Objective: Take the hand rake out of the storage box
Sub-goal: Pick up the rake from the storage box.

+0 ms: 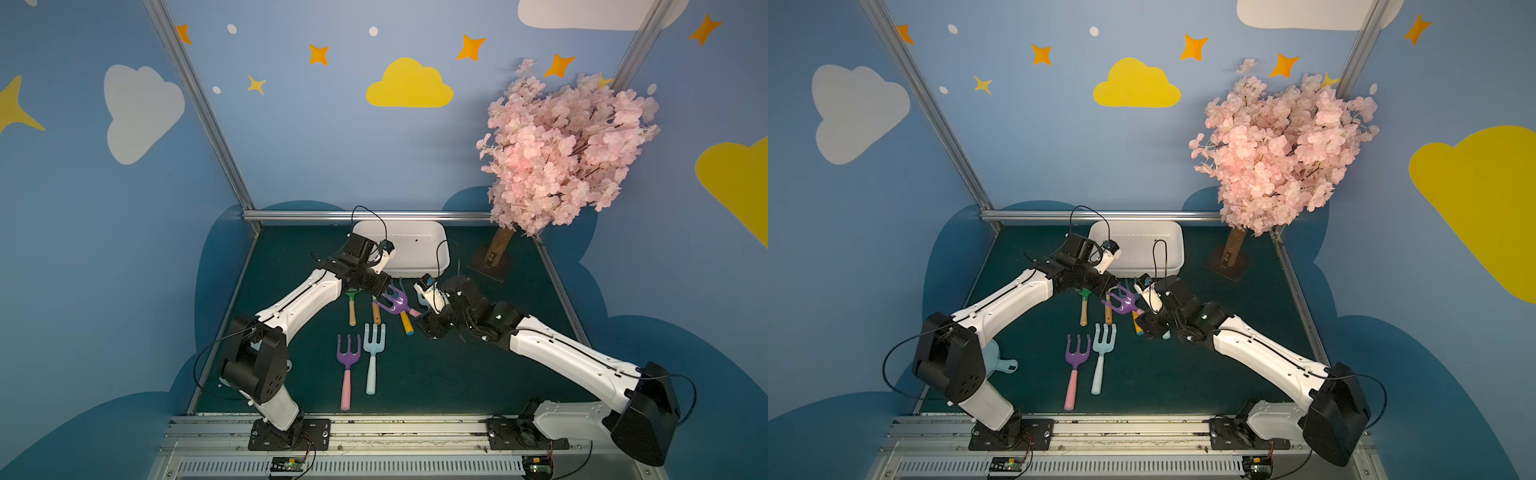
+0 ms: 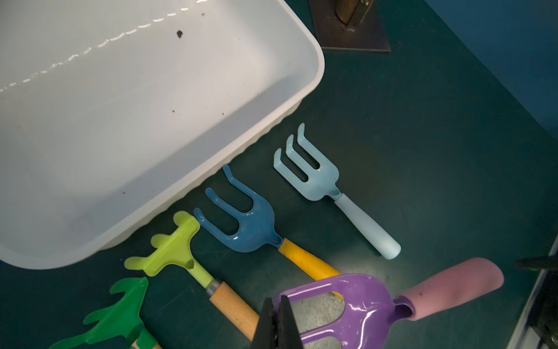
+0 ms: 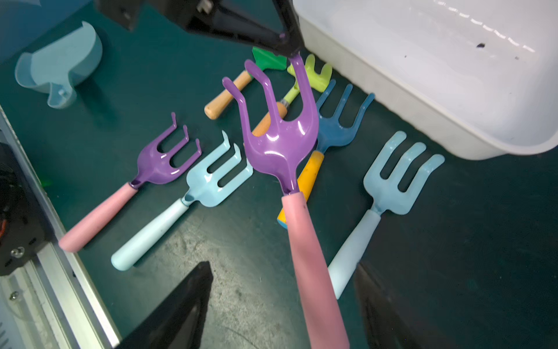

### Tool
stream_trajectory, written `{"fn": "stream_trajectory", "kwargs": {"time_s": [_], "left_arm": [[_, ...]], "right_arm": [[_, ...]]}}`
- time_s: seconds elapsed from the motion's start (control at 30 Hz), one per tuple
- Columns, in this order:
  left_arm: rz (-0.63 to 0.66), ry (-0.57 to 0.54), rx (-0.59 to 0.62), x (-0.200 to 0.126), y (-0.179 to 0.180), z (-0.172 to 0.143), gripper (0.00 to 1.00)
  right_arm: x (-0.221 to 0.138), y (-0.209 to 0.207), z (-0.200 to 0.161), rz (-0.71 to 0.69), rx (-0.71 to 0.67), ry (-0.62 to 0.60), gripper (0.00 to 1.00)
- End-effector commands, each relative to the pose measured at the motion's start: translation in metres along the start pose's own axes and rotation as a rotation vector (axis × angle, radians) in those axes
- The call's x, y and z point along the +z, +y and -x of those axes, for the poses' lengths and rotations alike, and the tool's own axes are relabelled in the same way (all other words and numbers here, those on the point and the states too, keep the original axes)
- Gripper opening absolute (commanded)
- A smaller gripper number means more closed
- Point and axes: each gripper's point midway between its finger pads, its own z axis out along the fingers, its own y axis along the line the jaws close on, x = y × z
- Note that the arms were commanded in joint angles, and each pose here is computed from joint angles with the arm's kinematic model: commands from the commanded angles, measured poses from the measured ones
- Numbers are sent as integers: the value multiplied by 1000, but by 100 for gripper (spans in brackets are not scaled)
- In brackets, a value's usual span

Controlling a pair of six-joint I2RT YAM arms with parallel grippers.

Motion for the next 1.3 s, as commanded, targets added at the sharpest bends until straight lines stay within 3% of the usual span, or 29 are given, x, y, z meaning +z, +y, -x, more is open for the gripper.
{"fn": "stream_trajectory", "kwargs": {"time_s": [0.0,0.2,0.37,0.4,0.5,0.57,0.63,0.67,0.7,0.73,0.9,1.03,1.27], "left_arm": [[-55,8,9,-7,-14,-11,3],[-73,43,0,-4,-22,-19,3],[-96,49,-20,-2,-26,-20,3],[-99,51,-21,-2,-27,-20,3],[-109,55,-24,-1,-30,-20,3],[-120,47,-34,-2,-32,-18,5],[-105,23,-56,-6,-31,-12,26],[-102,7,-71,-10,-30,-10,41],[-89,-20,-89,-15,-27,-6,81],[-76,-44,-110,-20,-24,-4,100],[5,-273,-232,-62,6,-1,100],[136,-455,-243,-97,24,-8,100],[205,-433,-273,-106,34,-25,100]], "right_arm": [[10,-10,-22,-74,6,85,77],[26,5,-44,-44,27,232,63],[41,13,-59,-57,5,353,57],[43,15,-60,-58,-4,364,52],[49,15,-61,-94,3,376,21],[50,16,-60,-106,25,368,11],[48,15,-62,-117,60,360,4],[47,15,-65,-118,84,356,1],[45,15,-69,-120,110,354,0],[43,15,-74,-123,138,355,0],[33,33,-118,-52,326,390,0],[26,58,-154,-10,392,447,0],[37,77,-161,15,410,490,0]]}}
